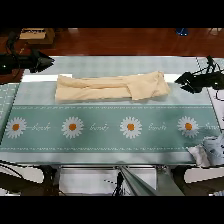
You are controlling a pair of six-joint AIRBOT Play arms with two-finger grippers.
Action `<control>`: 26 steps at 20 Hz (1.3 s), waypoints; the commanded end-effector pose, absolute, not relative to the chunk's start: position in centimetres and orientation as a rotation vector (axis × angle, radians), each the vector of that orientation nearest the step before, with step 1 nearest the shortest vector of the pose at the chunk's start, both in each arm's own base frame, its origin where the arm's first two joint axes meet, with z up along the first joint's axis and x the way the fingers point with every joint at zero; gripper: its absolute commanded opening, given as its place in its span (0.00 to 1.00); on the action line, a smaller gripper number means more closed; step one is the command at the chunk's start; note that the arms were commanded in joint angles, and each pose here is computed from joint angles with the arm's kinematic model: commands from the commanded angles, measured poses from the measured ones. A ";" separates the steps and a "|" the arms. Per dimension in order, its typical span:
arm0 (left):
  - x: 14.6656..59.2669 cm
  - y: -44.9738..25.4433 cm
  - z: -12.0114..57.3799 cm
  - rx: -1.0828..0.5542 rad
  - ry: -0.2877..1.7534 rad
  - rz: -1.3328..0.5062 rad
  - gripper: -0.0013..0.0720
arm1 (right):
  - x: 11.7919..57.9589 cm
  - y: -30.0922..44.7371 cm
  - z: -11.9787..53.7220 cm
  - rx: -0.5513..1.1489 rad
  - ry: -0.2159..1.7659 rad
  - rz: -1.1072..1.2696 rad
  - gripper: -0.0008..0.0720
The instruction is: Fold the shirts.
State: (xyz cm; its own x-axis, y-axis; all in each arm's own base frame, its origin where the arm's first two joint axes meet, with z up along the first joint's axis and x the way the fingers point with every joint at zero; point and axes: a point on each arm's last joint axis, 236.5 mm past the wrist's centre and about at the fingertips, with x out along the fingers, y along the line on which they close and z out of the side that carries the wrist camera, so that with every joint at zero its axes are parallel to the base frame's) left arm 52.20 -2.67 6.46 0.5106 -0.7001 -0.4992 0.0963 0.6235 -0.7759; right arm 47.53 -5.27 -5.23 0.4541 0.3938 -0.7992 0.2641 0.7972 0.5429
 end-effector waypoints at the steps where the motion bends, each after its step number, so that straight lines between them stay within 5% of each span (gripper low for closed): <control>1: 51.6 -3.8 6.8 -0.740 0.928 -0.588 0.44 | 48.8 -2.5 -7.3 0.754 1.131 0.118 0.85; 6: 51.6 -4.2 6.8 -0.715 0.922 -0.605 0.44 | 51.9 2.8 -8.8 0.715 1.069 0.150 0.83; 8: 51.6 -4.1 6.8 -0.715 0.921 -0.604 0.44 | 52.8 4.3 -8.6 0.696 1.038 0.146 0.75; 9: 51.6 -4.1 6.8 -0.715 0.921 -0.604 0.43 | 52.9 5.0 -8.6 0.691 1.037 0.152 0.56; 12: 51.5 -4.1 6.8 -0.707 0.920 -0.611 0.06 | 52.5 6.4 -8.3 0.698 1.055 0.183 0.10; 19: 50.8 -6.4 6.9 -0.672 0.941 -0.679 0.04 | 51.1 7.9 2.5 0.603 0.928 0.330 0.07; 26: 48.3 -17.0 5.5 -0.624 1.069 -0.844 0.04 | 45.8 9.4 14.7 0.568 0.813 0.405 0.07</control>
